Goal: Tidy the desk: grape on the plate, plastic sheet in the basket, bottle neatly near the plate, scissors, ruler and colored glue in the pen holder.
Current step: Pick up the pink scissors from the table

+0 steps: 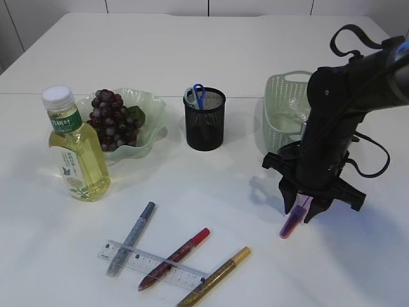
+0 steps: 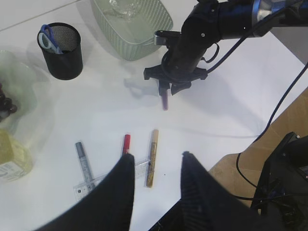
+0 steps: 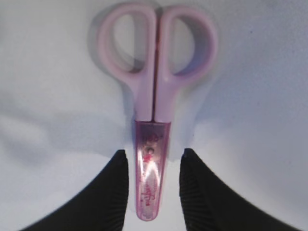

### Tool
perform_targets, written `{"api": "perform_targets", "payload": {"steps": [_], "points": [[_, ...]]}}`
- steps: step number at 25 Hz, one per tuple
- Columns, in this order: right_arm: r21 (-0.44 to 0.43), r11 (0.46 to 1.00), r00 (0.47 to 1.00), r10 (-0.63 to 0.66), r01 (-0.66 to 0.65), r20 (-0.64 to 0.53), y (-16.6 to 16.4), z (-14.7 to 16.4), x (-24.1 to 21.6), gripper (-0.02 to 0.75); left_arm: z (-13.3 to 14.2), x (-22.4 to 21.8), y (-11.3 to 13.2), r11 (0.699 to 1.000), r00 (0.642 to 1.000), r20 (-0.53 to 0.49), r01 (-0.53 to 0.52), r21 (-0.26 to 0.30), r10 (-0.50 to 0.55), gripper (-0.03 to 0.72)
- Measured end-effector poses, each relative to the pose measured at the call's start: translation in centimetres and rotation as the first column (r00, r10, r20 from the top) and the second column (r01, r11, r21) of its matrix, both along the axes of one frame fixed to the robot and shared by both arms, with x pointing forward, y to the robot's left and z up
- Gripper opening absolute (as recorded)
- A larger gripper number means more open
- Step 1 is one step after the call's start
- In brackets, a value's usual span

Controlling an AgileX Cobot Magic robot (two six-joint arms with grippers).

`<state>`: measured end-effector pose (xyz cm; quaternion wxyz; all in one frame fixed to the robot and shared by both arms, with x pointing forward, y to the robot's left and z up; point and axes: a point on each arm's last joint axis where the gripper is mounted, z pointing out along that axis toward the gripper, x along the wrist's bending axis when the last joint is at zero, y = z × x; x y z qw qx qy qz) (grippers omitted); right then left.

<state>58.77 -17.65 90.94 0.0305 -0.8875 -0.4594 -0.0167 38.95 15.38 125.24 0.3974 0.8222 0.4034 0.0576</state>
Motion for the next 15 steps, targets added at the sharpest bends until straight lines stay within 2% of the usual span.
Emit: {"api": "perform_targets", "payload": {"steps": [15], "points": [[-0.001,1.0,1.0,0.001,-0.001,0.004,-0.01,0.0,0.03,0.296,0.0,0.0,0.0,1.0,1.0,0.0,0.0,0.0,0.0,0.243]]}}
